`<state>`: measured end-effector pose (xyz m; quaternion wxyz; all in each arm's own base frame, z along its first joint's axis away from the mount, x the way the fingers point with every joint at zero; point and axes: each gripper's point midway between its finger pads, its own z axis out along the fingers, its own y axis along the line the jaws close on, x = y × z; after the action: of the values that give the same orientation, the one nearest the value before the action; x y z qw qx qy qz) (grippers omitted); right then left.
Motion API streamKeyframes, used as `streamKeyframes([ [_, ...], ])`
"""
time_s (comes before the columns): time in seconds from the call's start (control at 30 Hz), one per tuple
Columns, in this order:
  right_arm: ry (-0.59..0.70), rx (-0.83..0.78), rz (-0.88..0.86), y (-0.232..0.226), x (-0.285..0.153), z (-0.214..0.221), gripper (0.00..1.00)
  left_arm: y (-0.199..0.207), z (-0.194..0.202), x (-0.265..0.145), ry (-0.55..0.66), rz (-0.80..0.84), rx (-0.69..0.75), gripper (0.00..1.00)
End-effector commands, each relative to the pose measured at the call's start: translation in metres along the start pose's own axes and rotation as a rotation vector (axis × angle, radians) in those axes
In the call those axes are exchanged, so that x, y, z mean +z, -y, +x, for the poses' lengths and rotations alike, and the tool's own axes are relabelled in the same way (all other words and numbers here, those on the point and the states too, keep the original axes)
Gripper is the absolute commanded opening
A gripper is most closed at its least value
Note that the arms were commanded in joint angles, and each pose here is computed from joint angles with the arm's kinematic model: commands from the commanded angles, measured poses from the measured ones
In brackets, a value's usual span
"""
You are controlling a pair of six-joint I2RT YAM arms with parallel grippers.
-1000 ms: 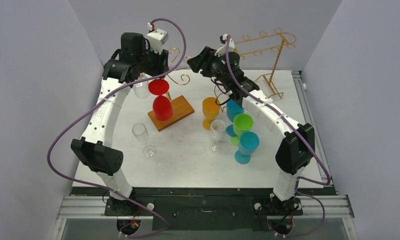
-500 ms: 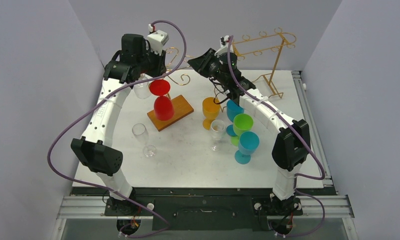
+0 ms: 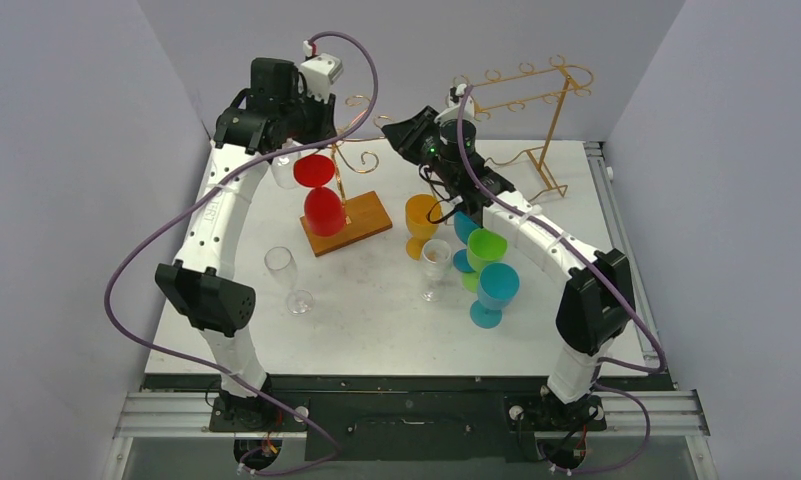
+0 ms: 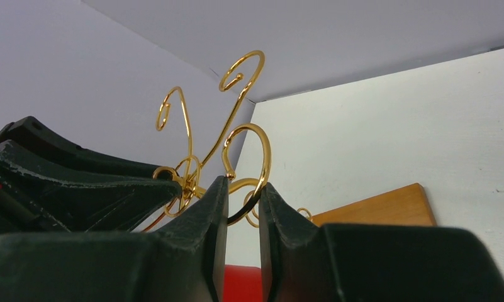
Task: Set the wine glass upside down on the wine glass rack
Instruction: Adjust the wine rack at the center of the board.
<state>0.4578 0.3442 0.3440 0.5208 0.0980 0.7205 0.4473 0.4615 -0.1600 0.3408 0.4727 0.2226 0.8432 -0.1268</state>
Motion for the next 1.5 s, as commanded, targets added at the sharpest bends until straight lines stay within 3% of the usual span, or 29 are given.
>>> streamKeyframes([
  [0.0, -0.014, -0.113, -0.008, -0.015, -0.025, 0.007, 0.00, -0.022, -0.033, 0.003, 0.108, -0.074, 0.008, 0.13],
  [0.83, -0.180, -0.047, -0.002, -0.033, -0.056, 0.094, 0.00, -0.024, -0.033, 0.026, 0.092, -0.056, 0.030, 0.13],
  [1.47, -0.245, -0.040, -0.002, -0.042, -0.078, 0.132, 0.00, -0.013, -0.036, 0.028, 0.104, -0.033, 0.052, 0.13],
])
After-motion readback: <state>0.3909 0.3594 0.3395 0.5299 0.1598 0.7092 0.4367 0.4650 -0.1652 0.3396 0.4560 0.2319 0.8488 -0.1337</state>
